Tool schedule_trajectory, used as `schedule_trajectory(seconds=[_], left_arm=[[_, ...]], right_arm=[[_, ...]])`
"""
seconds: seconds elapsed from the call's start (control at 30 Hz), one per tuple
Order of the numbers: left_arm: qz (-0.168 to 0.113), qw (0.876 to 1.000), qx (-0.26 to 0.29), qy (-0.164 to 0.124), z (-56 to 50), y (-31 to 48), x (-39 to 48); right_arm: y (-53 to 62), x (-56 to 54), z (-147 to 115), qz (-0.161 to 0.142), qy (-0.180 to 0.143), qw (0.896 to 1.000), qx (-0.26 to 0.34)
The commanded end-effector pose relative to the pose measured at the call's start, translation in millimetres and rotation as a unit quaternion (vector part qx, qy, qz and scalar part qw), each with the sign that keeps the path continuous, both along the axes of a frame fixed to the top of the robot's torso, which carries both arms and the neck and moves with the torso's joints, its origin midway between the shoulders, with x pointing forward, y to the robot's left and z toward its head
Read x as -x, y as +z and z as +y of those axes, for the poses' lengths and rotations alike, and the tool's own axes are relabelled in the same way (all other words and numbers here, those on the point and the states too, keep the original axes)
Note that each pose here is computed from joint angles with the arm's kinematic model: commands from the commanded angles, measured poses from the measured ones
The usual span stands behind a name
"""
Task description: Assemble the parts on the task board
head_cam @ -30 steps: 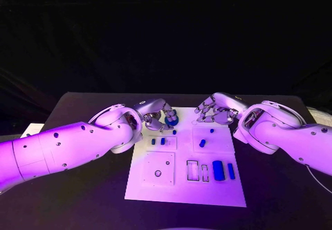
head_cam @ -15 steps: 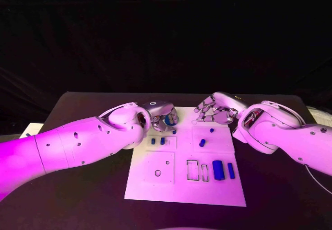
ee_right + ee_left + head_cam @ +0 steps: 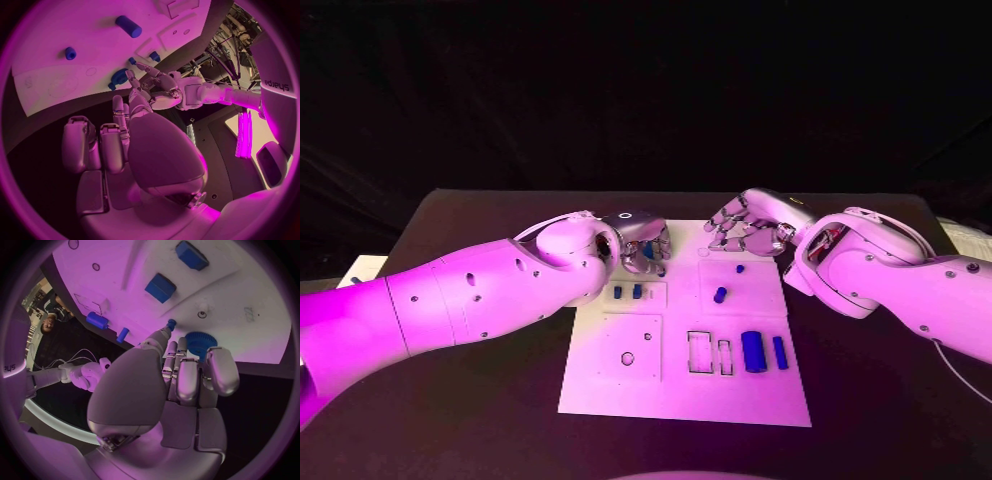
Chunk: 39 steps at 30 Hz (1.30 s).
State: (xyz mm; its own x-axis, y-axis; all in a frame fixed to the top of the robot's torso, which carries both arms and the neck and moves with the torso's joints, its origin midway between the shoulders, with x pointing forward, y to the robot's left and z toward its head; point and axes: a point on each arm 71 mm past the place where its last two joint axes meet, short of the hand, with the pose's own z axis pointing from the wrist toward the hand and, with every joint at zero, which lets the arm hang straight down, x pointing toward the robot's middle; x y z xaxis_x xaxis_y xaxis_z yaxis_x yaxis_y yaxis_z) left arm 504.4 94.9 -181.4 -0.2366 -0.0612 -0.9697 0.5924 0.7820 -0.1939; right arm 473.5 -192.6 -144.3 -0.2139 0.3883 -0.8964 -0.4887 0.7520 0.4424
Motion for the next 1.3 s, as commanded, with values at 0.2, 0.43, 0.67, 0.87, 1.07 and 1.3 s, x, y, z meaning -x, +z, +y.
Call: schedule_trajectory(seconds=[0.2, 0.43, 0.67, 0.87, 1.07, 1.3], left_arm=[[0.017, 0.999, -0.035, 0.001, -3.0, -5.0, 0.1], [0.022, 0.999, -0.040, -0.003, -7.7, -6.3, 0.8], [0.023, 0.999, -0.042, 0.000, -7.9, -7.5, -0.3], [0.027, 0.999, -0.047, -0.001, -7.2, -9.0, -0.2], [0.030, 0.998, -0.051, -0.002, -7.6, -10.4, 0.1], [0.034, 0.998, -0.055, -0.003, -9.2, -12.7, -0.3]], right_arm=[[-0.1, 0.3, 0.3, -0.001, 0.001, 1.000, 0.000], [-0.2, 0.3, 0.5, 0.000, 0.001, 1.000, 0.000], [-0.2, 0.5, 0.9, 0.001, 0.001, 1.000, -0.001], [-0.2, 0.6, 0.5, 0.002, 0.001, 1.000, 0.000], [-0.2, 0.7, 0.5, 0.002, 0.001, 1.000, 0.000], [-0.2, 0.7, 0.8, 0.002, 0.001, 1.000, -0.001]])
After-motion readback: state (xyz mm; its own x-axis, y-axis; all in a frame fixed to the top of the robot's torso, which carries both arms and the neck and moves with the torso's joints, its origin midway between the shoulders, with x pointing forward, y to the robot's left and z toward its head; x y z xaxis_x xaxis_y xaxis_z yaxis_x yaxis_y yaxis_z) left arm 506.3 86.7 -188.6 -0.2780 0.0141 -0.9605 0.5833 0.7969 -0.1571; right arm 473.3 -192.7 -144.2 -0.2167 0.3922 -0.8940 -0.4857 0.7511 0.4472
